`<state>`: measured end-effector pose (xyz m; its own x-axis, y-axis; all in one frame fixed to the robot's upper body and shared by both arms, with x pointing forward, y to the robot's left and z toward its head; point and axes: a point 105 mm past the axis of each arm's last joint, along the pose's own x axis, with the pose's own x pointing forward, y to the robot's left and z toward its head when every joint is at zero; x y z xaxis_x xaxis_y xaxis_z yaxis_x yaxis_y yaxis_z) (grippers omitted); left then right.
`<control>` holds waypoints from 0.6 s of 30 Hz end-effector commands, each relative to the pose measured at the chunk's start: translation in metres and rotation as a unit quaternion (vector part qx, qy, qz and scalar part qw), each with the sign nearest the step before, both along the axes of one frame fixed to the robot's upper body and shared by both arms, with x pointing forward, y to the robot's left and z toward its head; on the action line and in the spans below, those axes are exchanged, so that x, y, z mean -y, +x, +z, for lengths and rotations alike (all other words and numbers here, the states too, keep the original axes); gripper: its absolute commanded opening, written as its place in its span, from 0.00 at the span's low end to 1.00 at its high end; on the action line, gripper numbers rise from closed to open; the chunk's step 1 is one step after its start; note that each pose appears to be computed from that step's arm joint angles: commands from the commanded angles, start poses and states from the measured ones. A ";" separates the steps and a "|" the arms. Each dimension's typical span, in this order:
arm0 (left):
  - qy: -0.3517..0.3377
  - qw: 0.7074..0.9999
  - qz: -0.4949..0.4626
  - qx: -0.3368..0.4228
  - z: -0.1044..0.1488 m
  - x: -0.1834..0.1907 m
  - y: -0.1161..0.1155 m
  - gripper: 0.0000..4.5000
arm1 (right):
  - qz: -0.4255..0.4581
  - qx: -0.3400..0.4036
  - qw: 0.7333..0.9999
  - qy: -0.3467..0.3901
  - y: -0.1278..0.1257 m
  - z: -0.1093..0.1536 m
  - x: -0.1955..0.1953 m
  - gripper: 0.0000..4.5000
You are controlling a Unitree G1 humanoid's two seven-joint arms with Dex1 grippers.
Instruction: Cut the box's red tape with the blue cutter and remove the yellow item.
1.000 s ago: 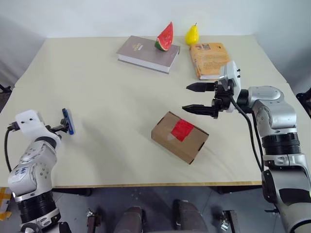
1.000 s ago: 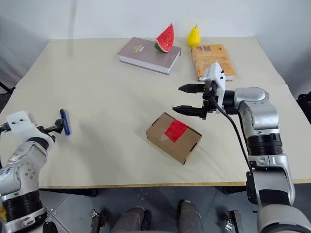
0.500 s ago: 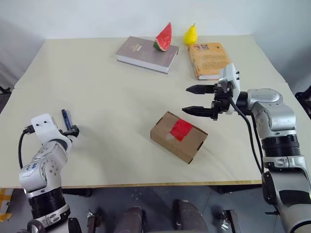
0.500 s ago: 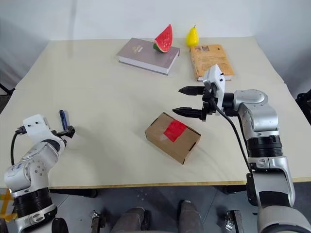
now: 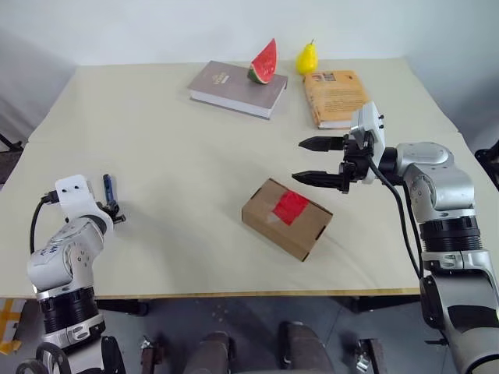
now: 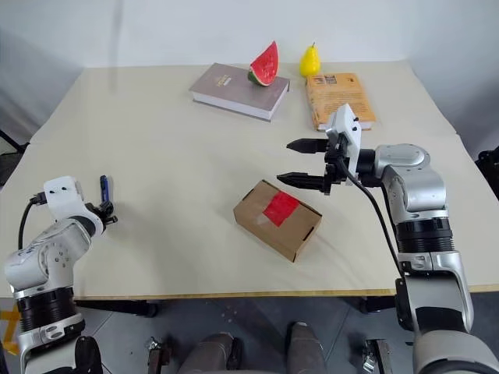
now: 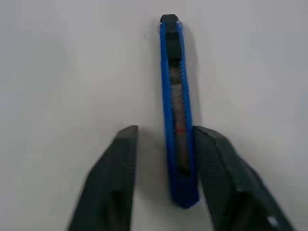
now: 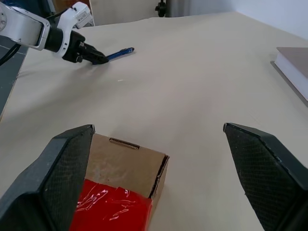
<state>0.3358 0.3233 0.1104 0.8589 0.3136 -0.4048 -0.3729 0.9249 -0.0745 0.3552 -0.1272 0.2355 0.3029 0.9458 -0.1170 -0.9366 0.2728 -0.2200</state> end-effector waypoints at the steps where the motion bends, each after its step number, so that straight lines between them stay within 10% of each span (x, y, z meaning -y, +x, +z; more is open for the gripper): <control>1: -0.004 0.998 0.019 -0.056 -0.026 -0.012 -0.010 0.16 | 0.000 0.023 1.000 -0.005 -0.003 0.008 0.003 1.00; 11: 0.016 0.999 -0.002 -0.036 -0.011 -0.021 -0.015 0.09 | -0.007 0.028 1.000 -0.011 -0.004 0.010 0.006 1.00; 18: 0.079 0.974 -0.212 0.029 0.017 0.017 -0.043 0.09 | -0.007 0.041 0.999 -0.015 -0.011 0.020 0.005 1.00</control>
<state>0.2969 0.3201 0.1121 0.9206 0.0849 -0.3811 -0.0721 0.9963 0.0478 0.3512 -0.1342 0.2414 0.3367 0.9306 -0.1434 -0.9212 0.2940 -0.2549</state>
